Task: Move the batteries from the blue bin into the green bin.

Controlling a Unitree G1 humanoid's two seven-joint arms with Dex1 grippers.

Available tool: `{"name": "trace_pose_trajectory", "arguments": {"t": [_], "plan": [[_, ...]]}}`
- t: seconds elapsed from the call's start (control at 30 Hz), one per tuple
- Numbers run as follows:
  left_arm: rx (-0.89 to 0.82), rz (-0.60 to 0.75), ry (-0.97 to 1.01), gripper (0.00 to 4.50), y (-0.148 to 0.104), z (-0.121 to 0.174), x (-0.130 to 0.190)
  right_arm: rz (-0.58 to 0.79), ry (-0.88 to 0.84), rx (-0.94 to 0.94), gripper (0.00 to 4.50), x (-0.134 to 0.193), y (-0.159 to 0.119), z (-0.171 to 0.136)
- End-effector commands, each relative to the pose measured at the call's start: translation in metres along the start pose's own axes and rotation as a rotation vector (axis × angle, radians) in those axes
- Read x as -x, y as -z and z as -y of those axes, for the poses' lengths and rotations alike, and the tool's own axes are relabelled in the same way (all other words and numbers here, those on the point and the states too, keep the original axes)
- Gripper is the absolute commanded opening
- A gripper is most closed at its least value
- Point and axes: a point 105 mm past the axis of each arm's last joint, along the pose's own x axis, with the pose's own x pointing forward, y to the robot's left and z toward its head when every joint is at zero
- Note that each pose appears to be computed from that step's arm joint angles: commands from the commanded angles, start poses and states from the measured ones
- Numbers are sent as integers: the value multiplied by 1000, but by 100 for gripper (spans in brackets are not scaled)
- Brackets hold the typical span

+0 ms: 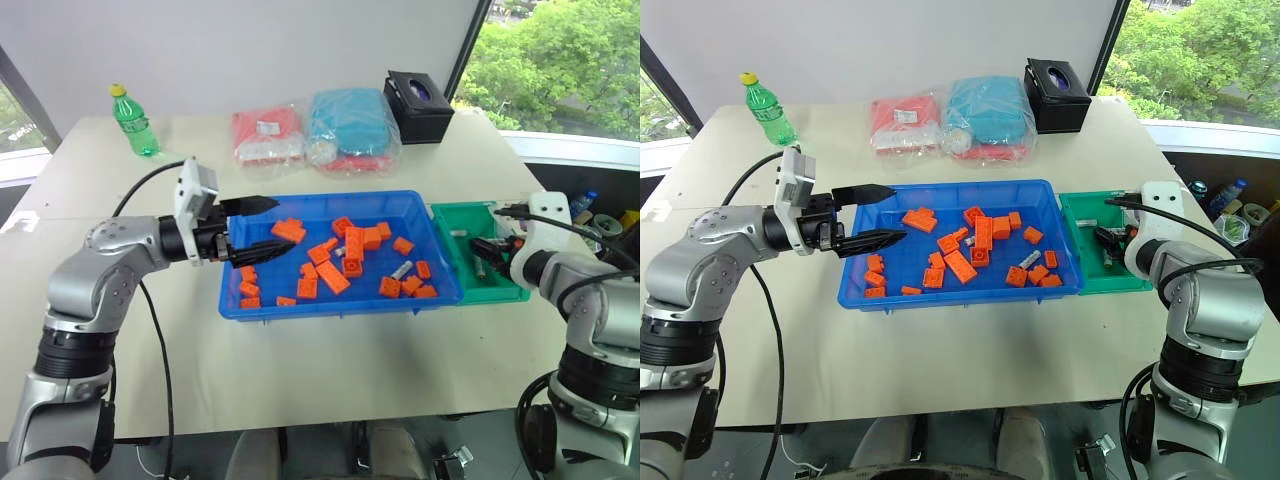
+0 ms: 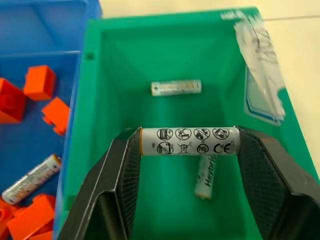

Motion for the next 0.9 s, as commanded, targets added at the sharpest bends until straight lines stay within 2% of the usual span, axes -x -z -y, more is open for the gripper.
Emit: {"name": "trace_pose_trajectory", "arguments": {"t": [0.03, 0.13, 0.27, 0.33, 0.43, 0.53, 0.63, 0.77, 0.9], "plan": [[-50, 23, 6, 450, -12, -1, -1, 64, 27, 14, 440, 1, -11, 6], [-53, 22, 6, 450, -13, 0, 1, 137, 2, 79, 440, 3, -31, -3], [-50, 13, 3, 450, -11, 3, 5, 214, -187, 120, 440, 11, -54, -53], [-46, 12, 5, 450, -11, 5, 6, 192, -350, 125, 440, 13, -50, -91], [-44, 11, 15, 450, -12, 10, 5, 95, -536, 60, 440, 10, -34, -128], [-46, 11, 23, 450, -13, 12, 3, -17, -595, -37, 440, -2, -15, -138], [-54, 11, 24, 450, -14, 14, 3, -113, -586, -142, 440, -19, 1, -135], [-61, 10, 13, 450, -15, 15, 5, -149, -533, -210, 440, -34, 8, -121], [-64, 8, 0, 450, -15, 17, 8, -159, -557, -335, 440, -43, 8, -120]]}}
